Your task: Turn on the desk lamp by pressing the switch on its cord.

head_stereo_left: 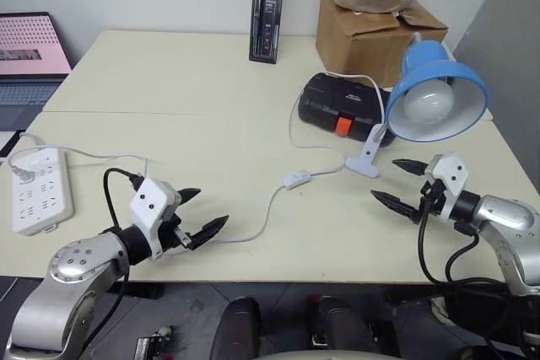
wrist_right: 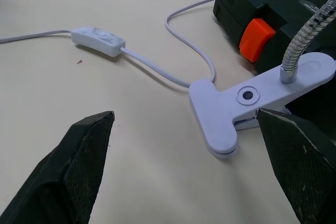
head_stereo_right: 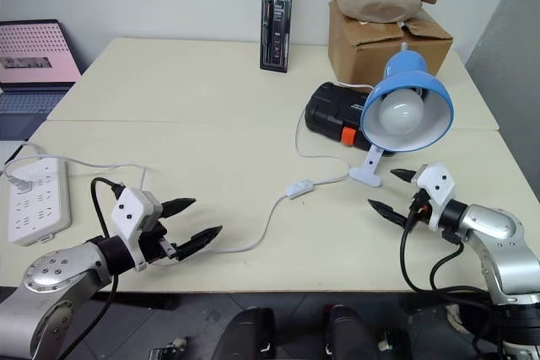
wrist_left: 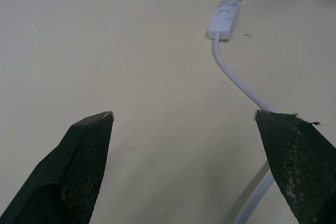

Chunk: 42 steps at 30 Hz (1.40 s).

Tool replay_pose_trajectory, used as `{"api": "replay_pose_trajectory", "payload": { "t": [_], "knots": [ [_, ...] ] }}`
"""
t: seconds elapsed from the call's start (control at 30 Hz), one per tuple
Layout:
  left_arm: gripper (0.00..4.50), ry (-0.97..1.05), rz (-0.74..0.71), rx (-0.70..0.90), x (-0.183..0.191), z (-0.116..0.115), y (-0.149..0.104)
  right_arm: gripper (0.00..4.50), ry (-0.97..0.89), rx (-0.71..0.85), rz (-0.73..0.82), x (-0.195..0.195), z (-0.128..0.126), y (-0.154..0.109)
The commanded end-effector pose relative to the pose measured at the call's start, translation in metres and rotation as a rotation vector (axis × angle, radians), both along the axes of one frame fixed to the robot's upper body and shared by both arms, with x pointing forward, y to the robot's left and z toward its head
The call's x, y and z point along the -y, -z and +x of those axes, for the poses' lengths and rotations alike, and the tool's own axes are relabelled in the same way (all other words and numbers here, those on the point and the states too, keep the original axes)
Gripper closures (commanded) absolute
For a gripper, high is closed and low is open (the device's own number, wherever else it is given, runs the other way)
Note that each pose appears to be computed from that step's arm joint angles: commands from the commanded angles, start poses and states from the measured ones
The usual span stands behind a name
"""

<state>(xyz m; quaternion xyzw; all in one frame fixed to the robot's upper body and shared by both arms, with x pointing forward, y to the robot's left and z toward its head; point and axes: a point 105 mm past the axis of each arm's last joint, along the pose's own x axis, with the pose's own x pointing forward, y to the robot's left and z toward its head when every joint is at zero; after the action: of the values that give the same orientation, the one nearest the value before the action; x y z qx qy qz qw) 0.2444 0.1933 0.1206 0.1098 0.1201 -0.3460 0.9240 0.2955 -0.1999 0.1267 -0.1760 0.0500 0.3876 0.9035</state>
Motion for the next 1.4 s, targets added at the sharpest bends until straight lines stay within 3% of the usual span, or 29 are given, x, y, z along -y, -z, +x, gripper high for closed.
{"api": "replay_pose_trajectory", "payload": {
  "t": [0.03, 0.27, 0.63, 0.97, 1.23, 1.4],
  "knots": [
    [0.02, 0.02, -0.013, 0.067, 0.004, 0.001, -0.016, 0.0, -0.026, 0.047, -0.005, -0.005, 0.001, -0.01],
    [0.02, -0.01, 0.003, 0.087, 0.002, 0.004, -0.017, 0.0, -0.03, 0.04, 0.003, -0.008, 0.0, -0.009],
    [0.02, 0.149, -0.127, -0.004, 0.021, -0.008, -0.02, 0.0, -0.015, 0.035, 0.011, -0.016, -0.002, -0.01],
    [0.02, 0.277, -0.083, -0.018, 0.056, 0.03, 0.005, 0.0, 0.041, -0.069, 0.053, -0.037, -0.024, -0.014],
    [0.02, 0.276, -0.101, 0.051, 0.088, 0.083, 0.011, 0.0, 0.103, -0.104, 0.048, -0.052, -0.043, -0.013],
    [0.02, 0.332, -0.14, -0.029, 0.105, 0.095, 0.022, 0.0, 0.13, -0.105, 0.041, -0.053, -0.052, -0.014]
  ]
}}
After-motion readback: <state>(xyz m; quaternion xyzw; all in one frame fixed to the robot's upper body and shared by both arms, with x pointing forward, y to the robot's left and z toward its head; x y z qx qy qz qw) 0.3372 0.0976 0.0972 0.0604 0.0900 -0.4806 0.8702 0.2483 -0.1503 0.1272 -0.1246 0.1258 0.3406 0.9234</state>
